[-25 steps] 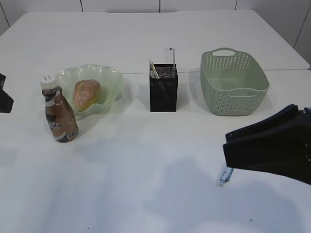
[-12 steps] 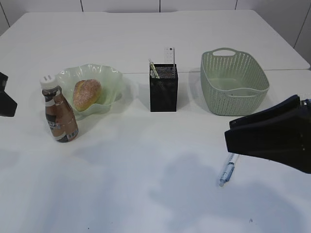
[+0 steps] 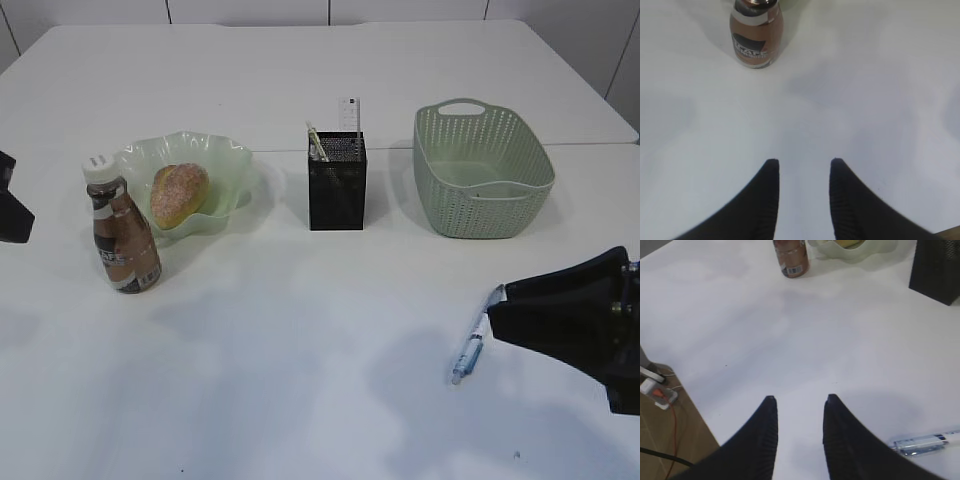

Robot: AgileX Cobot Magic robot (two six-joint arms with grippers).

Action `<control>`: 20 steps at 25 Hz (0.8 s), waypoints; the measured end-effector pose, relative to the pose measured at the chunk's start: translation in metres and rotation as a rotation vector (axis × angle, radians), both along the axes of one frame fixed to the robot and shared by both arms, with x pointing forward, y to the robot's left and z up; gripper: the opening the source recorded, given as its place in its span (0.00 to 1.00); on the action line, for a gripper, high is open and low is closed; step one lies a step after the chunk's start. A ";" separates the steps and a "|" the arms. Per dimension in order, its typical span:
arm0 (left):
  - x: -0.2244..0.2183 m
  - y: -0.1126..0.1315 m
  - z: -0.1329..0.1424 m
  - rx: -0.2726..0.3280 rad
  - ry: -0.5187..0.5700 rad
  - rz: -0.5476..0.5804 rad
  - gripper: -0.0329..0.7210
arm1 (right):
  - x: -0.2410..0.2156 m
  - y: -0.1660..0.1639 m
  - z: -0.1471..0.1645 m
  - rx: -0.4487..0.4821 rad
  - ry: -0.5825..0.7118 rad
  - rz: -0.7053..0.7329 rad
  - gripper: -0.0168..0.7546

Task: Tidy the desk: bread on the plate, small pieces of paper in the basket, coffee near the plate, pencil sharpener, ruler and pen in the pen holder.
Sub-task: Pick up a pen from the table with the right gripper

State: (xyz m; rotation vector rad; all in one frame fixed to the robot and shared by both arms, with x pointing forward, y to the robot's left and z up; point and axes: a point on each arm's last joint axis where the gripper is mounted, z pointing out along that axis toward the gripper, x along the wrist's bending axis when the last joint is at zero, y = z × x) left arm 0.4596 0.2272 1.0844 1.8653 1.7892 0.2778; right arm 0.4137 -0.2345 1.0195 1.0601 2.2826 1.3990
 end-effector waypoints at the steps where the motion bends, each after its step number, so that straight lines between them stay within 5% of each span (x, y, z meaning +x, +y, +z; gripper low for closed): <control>1: 0.000 0.000 0.000 0.000 0.000 0.000 0.36 | 0.001 0.000 0.001 -0.004 -0.006 -0.003 0.36; 20: 0.000 0.000 0.000 0.000 0.000 0.000 0.36 | 0.024 0.007 0.094 0.217 -0.079 -0.036 0.36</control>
